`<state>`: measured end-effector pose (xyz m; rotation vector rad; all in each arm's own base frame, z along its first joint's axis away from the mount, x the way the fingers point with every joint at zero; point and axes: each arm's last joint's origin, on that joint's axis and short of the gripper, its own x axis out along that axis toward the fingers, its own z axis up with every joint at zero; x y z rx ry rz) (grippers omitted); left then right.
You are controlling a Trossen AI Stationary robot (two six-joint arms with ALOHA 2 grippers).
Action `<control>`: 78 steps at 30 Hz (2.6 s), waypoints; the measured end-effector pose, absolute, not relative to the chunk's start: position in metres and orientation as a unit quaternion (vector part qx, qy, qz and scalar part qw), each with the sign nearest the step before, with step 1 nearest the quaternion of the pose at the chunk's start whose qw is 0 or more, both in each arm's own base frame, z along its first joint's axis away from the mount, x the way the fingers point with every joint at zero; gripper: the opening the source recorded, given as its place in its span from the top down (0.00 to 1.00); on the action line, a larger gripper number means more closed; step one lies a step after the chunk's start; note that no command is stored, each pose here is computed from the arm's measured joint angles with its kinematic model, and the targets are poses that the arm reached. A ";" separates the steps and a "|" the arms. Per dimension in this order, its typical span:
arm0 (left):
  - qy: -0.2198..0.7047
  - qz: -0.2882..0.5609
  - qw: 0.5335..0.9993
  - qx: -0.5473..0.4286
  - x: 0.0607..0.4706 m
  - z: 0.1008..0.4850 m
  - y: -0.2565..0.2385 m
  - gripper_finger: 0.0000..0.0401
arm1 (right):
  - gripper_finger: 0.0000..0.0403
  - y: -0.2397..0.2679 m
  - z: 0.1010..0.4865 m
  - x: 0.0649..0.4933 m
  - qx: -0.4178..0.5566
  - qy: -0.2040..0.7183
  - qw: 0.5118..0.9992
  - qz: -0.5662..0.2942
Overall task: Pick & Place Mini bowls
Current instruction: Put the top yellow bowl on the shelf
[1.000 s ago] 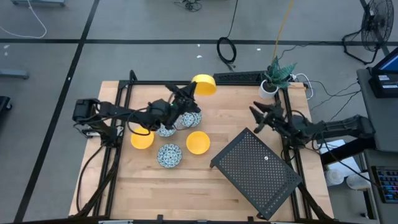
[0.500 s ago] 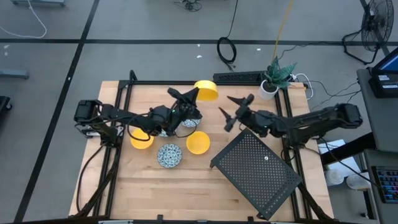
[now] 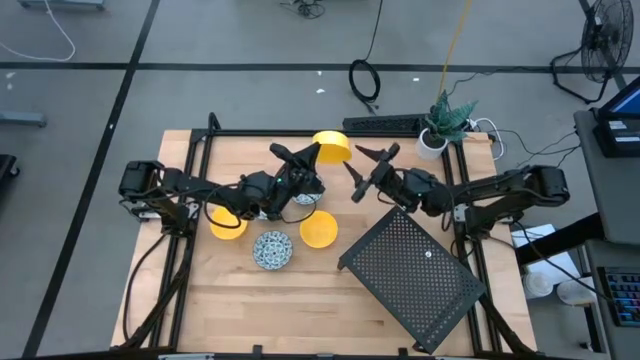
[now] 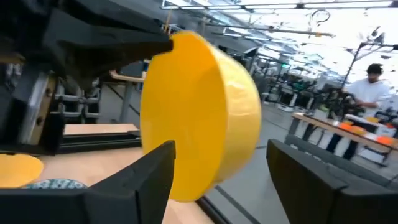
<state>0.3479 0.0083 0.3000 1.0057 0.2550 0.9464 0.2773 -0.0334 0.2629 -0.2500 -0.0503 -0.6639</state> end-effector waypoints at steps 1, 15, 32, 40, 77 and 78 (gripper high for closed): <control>0.114 0.432 0.765 0.464 0.348 0.300 0.008 1.00 | 0.41 -0.036 0.262 0.278 -0.118 -0.028 0.938 -0.324; 0.106 0.424 0.772 0.462 0.349 0.300 0.008 1.00 | 0.71 -0.049 0.262 0.277 -0.126 -0.025 0.929 -0.346; 0.142 0.406 0.848 0.311 0.354 0.323 -0.010 0.77 | 1.00 -0.047 0.266 0.274 -0.177 -0.004 0.918 -0.356; 0.226 0.292 0.909 0.192 0.350 0.336 -0.017 0.36 | 1.00 -0.046 0.264 0.268 -0.199 0.043 0.917 -0.343; -0.012 0.091 0.993 0.076 0.193 0.314 0.004 0.12 | 1.00 -0.006 0.411 0.222 0.081 0.542 0.835 -0.054; -0.012 0.091 0.993 0.076 0.193 0.314 0.004 0.12 | 1.00 -0.006 0.411 0.220 0.082 0.546 0.832 -0.056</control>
